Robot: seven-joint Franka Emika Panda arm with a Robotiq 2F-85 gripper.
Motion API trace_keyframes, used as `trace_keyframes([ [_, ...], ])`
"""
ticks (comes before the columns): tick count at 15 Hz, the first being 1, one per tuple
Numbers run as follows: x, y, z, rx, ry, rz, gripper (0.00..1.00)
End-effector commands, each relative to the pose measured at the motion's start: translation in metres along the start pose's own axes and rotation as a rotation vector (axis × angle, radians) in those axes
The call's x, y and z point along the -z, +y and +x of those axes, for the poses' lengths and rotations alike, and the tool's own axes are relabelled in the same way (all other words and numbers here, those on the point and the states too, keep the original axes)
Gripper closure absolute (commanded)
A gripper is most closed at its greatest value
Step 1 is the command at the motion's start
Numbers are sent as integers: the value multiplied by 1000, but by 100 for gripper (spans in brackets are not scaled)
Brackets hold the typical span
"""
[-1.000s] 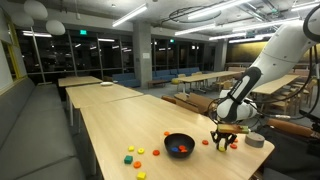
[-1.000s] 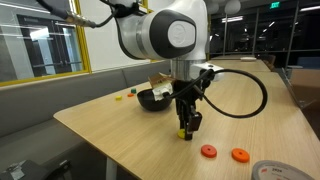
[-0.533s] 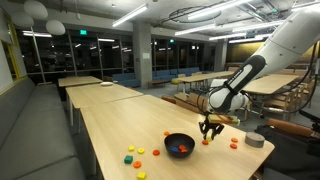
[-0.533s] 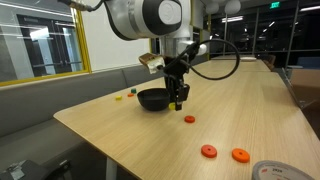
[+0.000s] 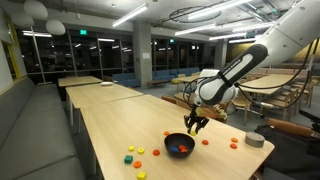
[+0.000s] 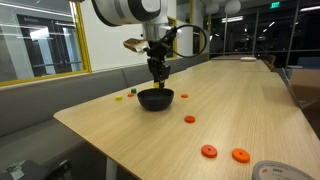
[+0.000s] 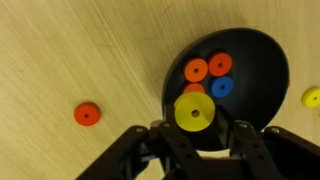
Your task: Put one yellow ring and three orange rings inside the black bowl
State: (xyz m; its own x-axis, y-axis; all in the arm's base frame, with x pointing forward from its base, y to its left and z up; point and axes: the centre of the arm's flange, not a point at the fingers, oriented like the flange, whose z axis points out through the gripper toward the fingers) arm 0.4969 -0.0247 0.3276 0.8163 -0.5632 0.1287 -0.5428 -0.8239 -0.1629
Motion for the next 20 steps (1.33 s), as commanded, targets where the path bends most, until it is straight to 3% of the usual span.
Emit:
trace_keyframes([
  [1,-5,-34,2,62,-21,36,75],
  [8,-37,-56,24,82,-35,-2,73],
  [9,-41,-56,28,73,-43,-11,32],
  [11,-48,-53,36,71,-46,-23,25],
  [14,-51,-41,48,63,-49,-47,2],
  [20,-17,15,68,-2,-77,-140,0],
])
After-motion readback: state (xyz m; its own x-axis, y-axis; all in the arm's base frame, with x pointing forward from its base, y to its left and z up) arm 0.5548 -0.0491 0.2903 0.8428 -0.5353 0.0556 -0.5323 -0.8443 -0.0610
